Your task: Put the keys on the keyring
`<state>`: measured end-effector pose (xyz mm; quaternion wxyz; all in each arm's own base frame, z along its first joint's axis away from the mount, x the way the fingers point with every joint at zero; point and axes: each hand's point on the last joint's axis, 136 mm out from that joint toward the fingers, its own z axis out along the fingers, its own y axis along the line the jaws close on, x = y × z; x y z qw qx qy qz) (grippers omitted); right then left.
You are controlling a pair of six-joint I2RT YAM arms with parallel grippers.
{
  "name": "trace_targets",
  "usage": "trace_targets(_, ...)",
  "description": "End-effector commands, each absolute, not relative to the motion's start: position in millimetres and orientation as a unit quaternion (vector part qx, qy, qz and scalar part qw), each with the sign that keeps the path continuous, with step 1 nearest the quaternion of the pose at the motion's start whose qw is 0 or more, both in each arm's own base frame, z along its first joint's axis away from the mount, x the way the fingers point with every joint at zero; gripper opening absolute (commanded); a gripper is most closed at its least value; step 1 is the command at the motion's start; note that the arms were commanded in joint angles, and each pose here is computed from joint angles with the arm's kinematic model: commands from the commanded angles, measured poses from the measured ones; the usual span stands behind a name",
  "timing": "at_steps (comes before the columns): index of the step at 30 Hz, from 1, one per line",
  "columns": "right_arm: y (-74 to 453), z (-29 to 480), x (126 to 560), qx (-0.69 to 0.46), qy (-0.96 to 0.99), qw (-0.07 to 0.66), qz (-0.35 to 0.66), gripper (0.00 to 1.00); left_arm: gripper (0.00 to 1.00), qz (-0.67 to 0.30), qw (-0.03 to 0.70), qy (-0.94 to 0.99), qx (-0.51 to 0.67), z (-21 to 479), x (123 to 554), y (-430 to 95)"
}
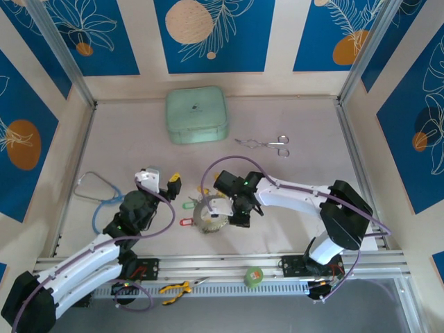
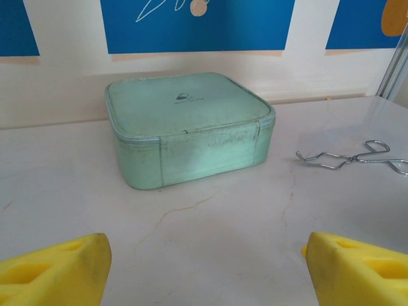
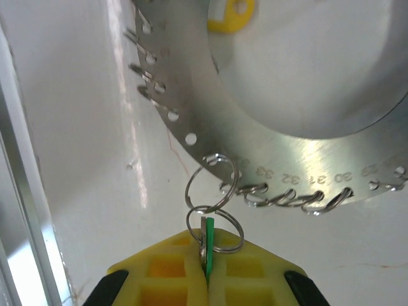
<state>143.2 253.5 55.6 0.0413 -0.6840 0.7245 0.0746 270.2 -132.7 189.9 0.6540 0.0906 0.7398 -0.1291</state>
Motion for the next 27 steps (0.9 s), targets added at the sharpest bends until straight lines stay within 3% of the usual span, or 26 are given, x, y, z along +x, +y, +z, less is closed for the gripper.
trace_targets(1, 240.1, 45.5, 133.1, -0.702, 0.709, 0.006, 0.061, 0.02, 0.8, -0.145, 0.676, 0.719, 0.08, 215.1, 273.4, -136.0)
trace_targets(6, 226.6, 34.7, 150.3, -0.691, 0.723, 0.004, 0.019, 0.24, 0.8, -0.143, 0.673, 0.721, 0.085, 213.3, 275.1, -138.0)
trace_targets(11, 227.0, 54.6, 158.4, -0.665, 0.743, 0.036, 0.063, 0.34, 0.8, -0.139, 0.668, 0.724, 0.097, 212.4, 276.7, -141.0)
trace_targets(13, 232.5, 71.2, 161.8, -0.644, 0.755, 0.063, 0.107, 0.35, 0.8, -0.139, 0.666, 0.725, 0.103, 211.3, 277.3, -143.1)
trace_targets(20, 256.0, 141.6, 230.4, -0.442, 0.831, 0.254, 0.22, 0.36, 0.83, -0.142, 0.645, 0.742, 0.117, 203.8, 281.1, -151.6)
trace_targets(24, 259.2, 141.4, 246.5, -0.321, 0.875, 0.266, 0.246, 0.34, 0.84, -0.145, 0.62, 0.761, 0.122, 195.9, 282.7, -156.4)
trace_targets(27, 249.0, 130.0, 251.7, -0.19, 0.921, 0.232, 0.248, 0.34, 0.84, -0.142, 0.603, 0.775, 0.122, 189.8, 283.8, -157.4)
